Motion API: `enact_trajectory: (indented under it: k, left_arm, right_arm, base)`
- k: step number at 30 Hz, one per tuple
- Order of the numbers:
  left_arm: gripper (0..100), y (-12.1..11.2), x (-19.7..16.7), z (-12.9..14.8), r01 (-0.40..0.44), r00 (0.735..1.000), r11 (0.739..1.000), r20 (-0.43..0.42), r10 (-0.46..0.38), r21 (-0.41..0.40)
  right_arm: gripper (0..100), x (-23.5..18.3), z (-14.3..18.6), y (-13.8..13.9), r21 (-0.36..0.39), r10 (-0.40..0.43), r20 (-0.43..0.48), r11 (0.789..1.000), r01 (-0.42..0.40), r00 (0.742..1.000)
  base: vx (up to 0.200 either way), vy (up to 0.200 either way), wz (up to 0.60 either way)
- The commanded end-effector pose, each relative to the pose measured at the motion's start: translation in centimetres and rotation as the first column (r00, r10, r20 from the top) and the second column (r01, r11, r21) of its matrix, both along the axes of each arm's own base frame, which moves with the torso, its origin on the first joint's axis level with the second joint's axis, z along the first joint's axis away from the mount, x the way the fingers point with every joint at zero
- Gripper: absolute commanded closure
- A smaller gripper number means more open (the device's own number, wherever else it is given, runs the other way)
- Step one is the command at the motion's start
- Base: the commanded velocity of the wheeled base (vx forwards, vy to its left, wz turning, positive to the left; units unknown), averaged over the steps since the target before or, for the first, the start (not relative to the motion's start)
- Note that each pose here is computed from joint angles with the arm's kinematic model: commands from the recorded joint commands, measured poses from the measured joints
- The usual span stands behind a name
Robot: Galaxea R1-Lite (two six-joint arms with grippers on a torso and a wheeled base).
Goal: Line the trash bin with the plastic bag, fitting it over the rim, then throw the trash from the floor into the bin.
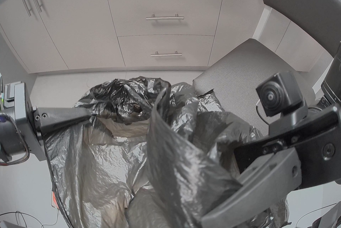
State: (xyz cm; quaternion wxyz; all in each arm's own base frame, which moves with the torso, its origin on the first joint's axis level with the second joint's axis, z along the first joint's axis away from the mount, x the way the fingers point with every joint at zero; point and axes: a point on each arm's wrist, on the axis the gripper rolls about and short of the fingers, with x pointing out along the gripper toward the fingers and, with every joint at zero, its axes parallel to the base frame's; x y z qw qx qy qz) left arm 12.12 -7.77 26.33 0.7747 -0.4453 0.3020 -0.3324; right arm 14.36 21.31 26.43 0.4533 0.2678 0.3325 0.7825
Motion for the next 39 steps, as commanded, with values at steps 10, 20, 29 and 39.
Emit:
enact_trajectory:
  k: [10, 20, 29, 39]
  left_arm:
    - [100, 0.8, -1.1, -4.4, -0.066, 0.998, 0.982, 0.032, 0.061, 0.177]
    - [100, 0.7, -1.0, -4.7, -0.06, 0.998, 0.982, 0.028, 0.056, 0.181]
    - [100, 0.7, -1.0, -4.6, -0.062, 0.998, 0.983, 0.035, 0.057, 0.176]
    - [100, 0.6, -0.8, -4.1, -0.065, 0.996, 0.986, 0.071, 0.055, 0.152]
  right_arm:
    - [100, 0.0, -4.5, 2.4, -0.12, -0.011, -0.094, 0.993, -0.001, 0.996]
    - [100, 4.8, -5.6, 2.9, -0.077, -0.302, 0.007, 0.95, 0.302, 0.953]
    - [100, 7.9, -6.4, 3.4, 0.001, -0.501, 0.176, 0.861, 0.509, 0.847]
    - [100, 10.5, -5.8, 5.1, -0.008, -0.707, 0.438, 0.615, 0.789, 0.555]
  base:
    - [0.0, 0.0, 0.0]
    - [0.0, 0.0, 0.0]
    - [0.0, 0.0, 0.0]
    - [0.0, 0.0, 0.0]
